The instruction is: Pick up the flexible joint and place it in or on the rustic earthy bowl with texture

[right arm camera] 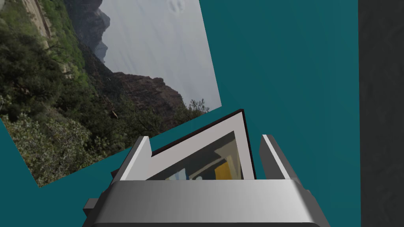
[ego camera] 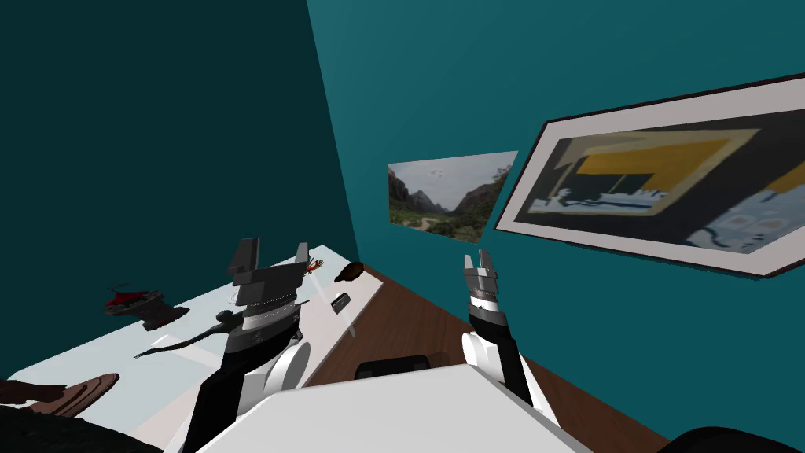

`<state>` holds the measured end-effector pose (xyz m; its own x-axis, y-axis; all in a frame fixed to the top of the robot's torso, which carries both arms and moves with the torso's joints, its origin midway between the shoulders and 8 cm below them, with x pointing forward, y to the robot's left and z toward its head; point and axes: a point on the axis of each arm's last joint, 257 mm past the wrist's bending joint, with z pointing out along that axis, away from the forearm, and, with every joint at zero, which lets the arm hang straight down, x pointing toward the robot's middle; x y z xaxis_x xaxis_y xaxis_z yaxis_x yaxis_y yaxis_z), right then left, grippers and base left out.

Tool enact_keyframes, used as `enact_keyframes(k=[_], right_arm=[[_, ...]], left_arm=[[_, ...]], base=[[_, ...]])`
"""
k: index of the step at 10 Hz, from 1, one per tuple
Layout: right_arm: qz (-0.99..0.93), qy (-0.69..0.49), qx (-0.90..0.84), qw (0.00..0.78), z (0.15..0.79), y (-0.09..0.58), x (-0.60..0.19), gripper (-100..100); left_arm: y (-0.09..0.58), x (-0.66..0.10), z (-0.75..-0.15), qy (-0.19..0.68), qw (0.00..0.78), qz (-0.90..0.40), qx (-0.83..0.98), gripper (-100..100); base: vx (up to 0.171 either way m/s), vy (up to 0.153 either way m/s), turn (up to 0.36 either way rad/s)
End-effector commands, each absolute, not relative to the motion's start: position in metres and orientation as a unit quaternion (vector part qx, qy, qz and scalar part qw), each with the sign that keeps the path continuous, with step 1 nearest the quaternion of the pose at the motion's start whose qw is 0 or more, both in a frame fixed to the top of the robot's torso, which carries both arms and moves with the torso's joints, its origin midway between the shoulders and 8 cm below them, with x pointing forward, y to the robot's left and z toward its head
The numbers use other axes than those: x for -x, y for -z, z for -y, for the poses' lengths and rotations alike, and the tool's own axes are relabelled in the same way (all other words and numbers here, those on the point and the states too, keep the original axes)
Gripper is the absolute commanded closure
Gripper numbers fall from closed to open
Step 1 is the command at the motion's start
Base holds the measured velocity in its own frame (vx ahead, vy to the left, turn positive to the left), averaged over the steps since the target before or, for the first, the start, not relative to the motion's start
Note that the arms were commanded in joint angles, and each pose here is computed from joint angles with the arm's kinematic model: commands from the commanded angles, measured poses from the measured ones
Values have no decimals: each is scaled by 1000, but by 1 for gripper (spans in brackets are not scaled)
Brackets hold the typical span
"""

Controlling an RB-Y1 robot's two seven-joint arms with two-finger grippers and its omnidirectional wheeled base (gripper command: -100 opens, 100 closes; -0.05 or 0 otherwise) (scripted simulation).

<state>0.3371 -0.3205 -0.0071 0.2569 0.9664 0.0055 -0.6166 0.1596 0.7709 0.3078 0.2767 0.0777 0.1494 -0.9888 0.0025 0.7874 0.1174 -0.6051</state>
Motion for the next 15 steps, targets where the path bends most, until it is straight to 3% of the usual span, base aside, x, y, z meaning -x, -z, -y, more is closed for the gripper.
enact_keyframes(k=[1,15], right_arm=[[-258,-552,-339,716,321,7,-337,0],[-258,-552,-339,716,321,7,-337,0]], left_arm=[[-74,-314,-275,620,713,-224,239,-100],[0,-397,-320,571,668,-337,337,-100]], base=[[-14,-35,-25],[-20,-63,10]])
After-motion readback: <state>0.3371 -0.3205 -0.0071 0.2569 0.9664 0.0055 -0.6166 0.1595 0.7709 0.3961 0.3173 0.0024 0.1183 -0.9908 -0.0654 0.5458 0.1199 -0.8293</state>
